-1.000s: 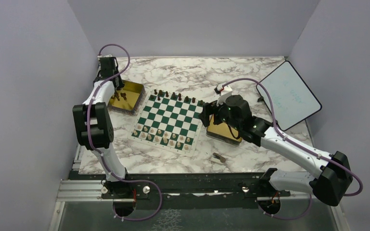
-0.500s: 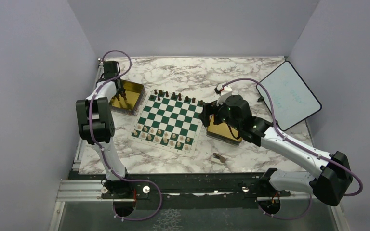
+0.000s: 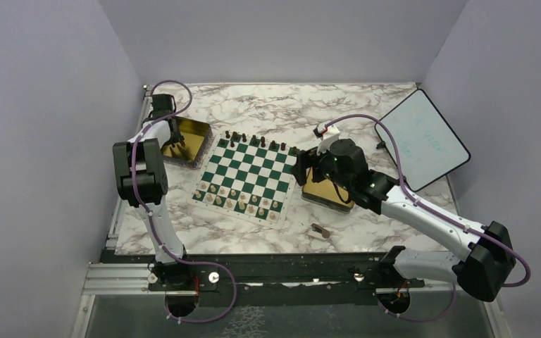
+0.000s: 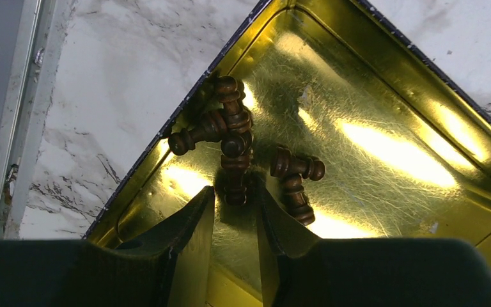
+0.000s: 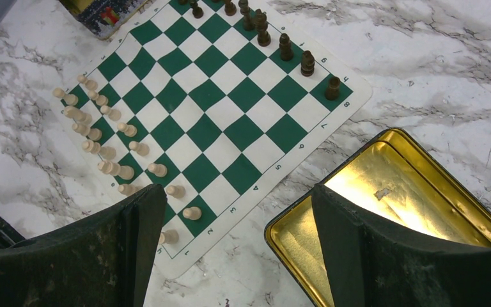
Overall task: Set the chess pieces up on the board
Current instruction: Pick up the chess piece from the storage box.
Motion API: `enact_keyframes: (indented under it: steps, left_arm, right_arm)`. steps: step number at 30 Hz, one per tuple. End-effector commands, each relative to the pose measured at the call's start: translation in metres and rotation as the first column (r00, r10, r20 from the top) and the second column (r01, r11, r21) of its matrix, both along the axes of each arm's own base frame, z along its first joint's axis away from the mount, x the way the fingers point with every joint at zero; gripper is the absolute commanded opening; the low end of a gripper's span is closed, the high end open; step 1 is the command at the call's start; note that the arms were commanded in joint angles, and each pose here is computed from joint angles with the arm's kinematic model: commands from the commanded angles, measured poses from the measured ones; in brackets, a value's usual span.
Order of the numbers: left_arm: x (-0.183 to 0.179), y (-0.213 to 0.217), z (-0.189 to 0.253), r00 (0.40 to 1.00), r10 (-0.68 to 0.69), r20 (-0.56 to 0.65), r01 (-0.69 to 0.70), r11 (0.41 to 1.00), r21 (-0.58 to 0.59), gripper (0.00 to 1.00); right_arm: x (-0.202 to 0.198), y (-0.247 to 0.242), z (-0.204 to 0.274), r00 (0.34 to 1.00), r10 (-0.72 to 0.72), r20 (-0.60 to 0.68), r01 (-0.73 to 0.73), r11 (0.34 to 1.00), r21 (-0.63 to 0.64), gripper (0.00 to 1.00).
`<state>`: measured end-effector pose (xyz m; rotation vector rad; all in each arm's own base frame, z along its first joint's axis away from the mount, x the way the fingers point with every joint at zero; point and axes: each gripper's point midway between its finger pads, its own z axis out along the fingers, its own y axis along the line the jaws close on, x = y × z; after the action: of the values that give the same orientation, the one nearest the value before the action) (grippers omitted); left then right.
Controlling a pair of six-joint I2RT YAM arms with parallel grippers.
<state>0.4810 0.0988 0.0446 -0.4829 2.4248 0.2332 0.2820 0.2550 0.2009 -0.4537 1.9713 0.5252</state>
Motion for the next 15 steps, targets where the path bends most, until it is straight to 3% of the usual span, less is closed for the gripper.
enact_keyframes:
  steps: [1, 15]
  left_arm:
    - [-0.001, 0.011, -0.008, 0.999, 0.026, -0.019, -0.026, 1.000, 0.010, 0.31]
    - [0.006, -0.008, -0.015, 0.999, -0.053, -0.010, 0.052, 0.996, -0.073, 0.17]
  right_arm:
    - [-0.001, -0.004, 0.000, 1.000, -0.011, 0.012, 0.011, 1.000, -0.014, 0.89]
    - [0.001, -0.002, 0.001, 1.000, -0.008, 0.014, 0.008, 1.000, -0.018, 0.89]
